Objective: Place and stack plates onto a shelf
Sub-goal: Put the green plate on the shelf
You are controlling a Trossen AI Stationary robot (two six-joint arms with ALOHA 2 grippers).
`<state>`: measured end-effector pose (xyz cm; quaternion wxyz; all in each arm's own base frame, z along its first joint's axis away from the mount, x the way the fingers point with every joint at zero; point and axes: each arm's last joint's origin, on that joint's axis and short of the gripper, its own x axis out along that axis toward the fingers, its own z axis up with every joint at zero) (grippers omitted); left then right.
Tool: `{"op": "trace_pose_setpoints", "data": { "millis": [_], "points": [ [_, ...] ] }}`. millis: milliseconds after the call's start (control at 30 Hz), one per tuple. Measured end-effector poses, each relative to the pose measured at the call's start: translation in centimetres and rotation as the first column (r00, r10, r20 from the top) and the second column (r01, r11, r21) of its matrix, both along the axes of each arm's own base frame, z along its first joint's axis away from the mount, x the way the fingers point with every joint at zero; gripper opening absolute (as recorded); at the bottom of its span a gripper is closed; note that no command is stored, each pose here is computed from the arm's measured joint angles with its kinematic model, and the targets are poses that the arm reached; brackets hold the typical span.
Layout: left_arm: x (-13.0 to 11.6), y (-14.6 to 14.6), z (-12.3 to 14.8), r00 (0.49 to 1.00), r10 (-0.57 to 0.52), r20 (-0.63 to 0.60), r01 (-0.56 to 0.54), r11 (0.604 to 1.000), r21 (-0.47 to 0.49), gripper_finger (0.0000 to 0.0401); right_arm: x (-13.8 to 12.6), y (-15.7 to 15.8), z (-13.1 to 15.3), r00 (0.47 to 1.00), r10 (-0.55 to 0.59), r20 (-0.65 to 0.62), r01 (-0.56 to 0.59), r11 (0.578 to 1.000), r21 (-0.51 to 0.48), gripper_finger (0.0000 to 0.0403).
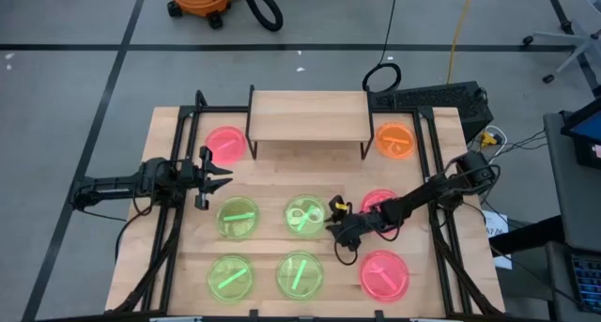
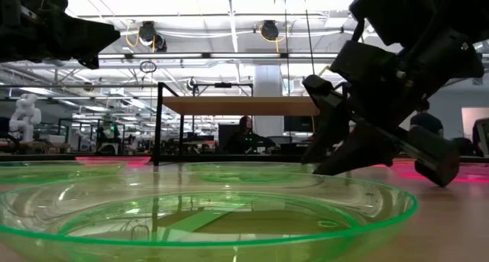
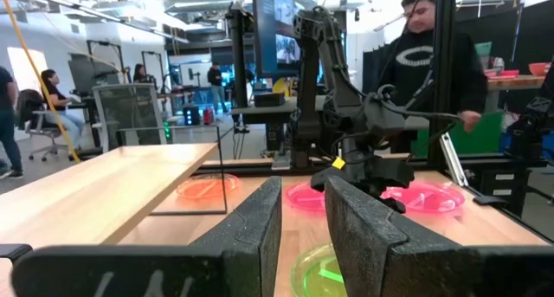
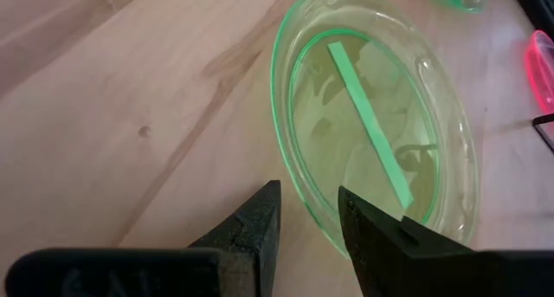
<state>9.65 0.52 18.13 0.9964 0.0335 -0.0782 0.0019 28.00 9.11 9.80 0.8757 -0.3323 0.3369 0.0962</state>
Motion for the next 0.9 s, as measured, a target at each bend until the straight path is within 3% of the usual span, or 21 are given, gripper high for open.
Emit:
{"op": "trace_pose_setpoints", "data": {
  "millis": [233,533,700,900],
  "points": [
    [0.0,0.0,0.0,1.0,0.0,0.001,0.0,1.0,0.0,0.0099,0.4,-0.5,-0.2,1.0,-0.019,0.016,0.019,1.0,0.004,0.0096],
    [0.0,0.0,0.0,1.0,0.0,0.0,0.0,1.0,0.0,0.0099,0.4,-0.7,-0.3,1.0,-0.017,0.008,0.017,1.0,-0.006,0.0007],
    [0.0,0.0,0.0,1.0,0.0,0.001,0.0,1.0,0.0,0.0099,0.6,-0.6,-0.1,0.999,0.012,0.04,-0.011,0.999,-0.03,0.0001],
    [0.0,0.0,0.0,1.0,0.0,0.001,0.0,1.0,0.0,0.0099,1.2,-0.2,0.9,0.984,0.06,0.166,-0.042,0.993,-0.109,0.0001]
  ]
}}
